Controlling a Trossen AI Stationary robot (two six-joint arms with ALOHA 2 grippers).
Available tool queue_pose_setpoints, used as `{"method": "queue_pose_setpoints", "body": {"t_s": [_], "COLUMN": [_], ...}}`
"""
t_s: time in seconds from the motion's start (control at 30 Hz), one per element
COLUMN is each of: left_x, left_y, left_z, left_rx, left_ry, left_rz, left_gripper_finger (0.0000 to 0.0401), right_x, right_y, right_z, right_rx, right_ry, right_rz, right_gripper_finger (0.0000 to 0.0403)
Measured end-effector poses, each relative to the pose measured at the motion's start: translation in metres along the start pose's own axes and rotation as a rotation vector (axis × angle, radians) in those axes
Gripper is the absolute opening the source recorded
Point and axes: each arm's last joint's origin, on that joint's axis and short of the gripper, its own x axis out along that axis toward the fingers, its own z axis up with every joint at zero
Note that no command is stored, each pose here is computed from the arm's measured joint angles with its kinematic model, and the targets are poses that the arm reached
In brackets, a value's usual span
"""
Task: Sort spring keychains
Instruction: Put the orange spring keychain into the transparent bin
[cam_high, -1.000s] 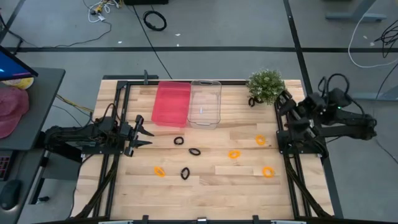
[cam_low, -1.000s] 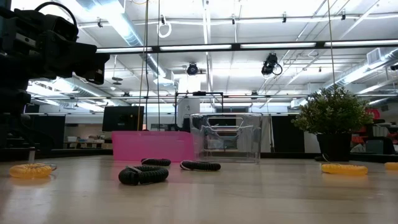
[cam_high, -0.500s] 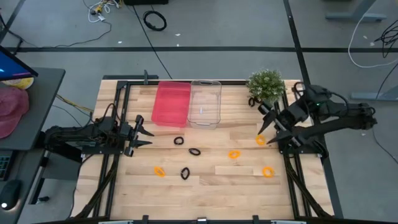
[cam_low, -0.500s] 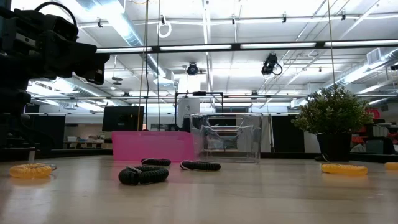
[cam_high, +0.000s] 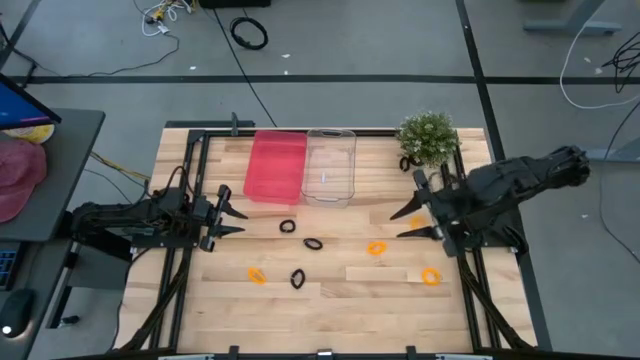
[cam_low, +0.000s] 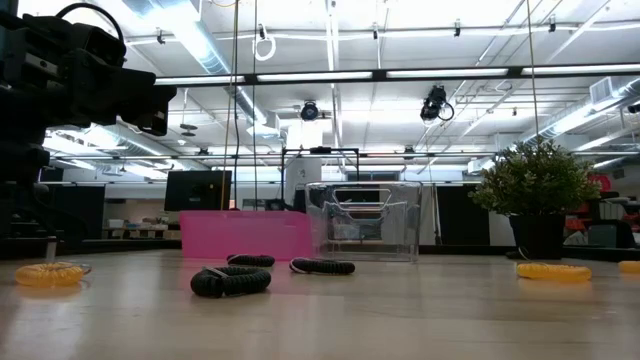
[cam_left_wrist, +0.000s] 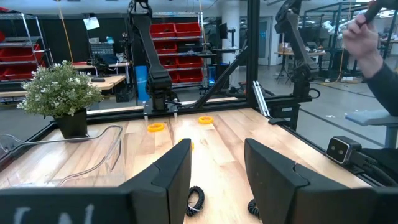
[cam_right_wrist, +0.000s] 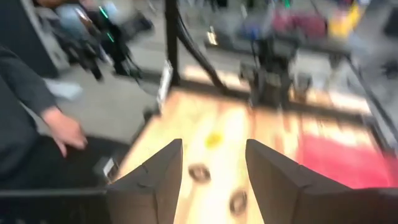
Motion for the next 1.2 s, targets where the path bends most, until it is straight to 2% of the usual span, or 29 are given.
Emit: {"method": "queue_pose_setpoints", "body": {"t_s": [0.2,0.4,0.5,0.67,0.77,0.97,1.03,1.2], "left_x": [0.000,0.000,0.000,0.000,0.000,0.000,0.000,0.000], "left_y": [0.000,0.000,0.000,0.000,0.000,0.000,0.000,0.000], "left_z": [0.000,0.000,0.000,0.000,0.000,0.000,0.000,0.000], "left_rx": [0.000,0.000,0.000,0.001,0.000,0.000,0.001,0.001], "left_ry": [0.000,0.000,0.000,0.000,0.000,0.000,0.000,0.000], "left_rz": [0.000,0.000,0.000,0.000,0.000,0.000,0.000,0.000], "left_gripper_finger": [0.0154,0.0154,0.0154,0.0154,0.0154,0.0154,0.0154,0.0154], "right_x": [0.022,0.044,0.055,0.075,0.088,0.112,0.122,0.147], "right_y": [0.006,0.006,0.005,0.008,0.010,0.012,0.014,0.014], "right_z": [-0.005,-0.028,-0.045,-0.076,-0.096,-0.127,-0.135,-0.147], "right_rx": [0.087,0.166,0.162,0.115,0.126,0.101,0.128,0.114], "right_ry": [0.317,0.626,0.762,0.886,0.888,0.794,0.707,0.375], "right_rz": [-0.055,-0.127,-0.158,-0.158,-0.167,-0.137,-0.133,-0.087], "right_gripper_finger": [0.0180,0.0180,0.0180,0.0180,0.0180,0.0180,0.0180,0.0180]}}
